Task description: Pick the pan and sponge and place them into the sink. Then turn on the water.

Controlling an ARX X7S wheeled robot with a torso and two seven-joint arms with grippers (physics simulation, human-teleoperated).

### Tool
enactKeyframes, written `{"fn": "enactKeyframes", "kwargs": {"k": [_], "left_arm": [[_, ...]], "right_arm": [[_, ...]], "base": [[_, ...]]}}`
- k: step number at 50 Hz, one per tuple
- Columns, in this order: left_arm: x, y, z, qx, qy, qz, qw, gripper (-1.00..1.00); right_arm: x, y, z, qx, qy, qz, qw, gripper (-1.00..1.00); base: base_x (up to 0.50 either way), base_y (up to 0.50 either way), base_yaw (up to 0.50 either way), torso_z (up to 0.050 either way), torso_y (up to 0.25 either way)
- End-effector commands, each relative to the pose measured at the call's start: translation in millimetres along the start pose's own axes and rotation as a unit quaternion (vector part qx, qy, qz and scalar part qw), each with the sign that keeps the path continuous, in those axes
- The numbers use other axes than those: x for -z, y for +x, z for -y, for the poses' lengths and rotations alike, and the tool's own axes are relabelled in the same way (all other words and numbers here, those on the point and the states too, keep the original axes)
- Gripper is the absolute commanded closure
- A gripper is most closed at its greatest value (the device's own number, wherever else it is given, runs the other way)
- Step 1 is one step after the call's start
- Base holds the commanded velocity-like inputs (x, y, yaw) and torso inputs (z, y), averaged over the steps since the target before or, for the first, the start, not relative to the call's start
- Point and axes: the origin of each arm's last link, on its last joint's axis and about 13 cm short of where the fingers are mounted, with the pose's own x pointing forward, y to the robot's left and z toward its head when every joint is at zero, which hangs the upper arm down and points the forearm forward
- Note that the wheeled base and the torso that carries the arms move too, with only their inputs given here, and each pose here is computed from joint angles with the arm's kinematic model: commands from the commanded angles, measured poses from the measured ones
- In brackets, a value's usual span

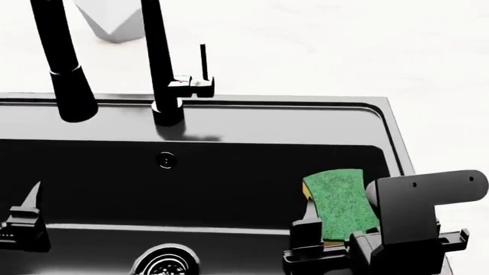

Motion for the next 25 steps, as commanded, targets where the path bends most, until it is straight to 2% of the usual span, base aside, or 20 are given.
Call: {"fn": "enactKeyframes", "kwargs": {"k": [1, 12, 18, 25], "left_arm": [[0.4, -0.2, -0.3, 0.005, 0.001, -0.001, 1.000, -1.00], [1.3, 1.2, 10.1, 0.011, 0.004, -0.004, 1.000, -1.00], [1.2, 1.4, 11.2, 0.015, 0.006, -0.004, 1.000, -1.00], [2.1, 0.9, 10.6, 0.018, 0.005, -0.004, 1.000, -1.00]], "right_arm": [[1.6, 0.9, 0.5, 0.000, -0.001, 0.003, 1.000, 1.00], [6.0, 1.3, 2.8, 0.011, -0.007, -0.001, 1.000, 1.00], [10.1, -0.1, 7.1, 0.026, -0.002, -0.014, 1.000, 1.00], [13.4, 14.3, 12.9, 0.031, -0.006, -0.082, 0.996, 1.00]], "base": [[0.00, 0.50, 0.00, 0.000, 0.000], [0.00, 0.47, 0.00, 0.000, 0.000], [0.02, 0.11, 0.00, 0.000, 0.000], [0.01, 0.00, 0.00, 0.000, 0.000]]}}
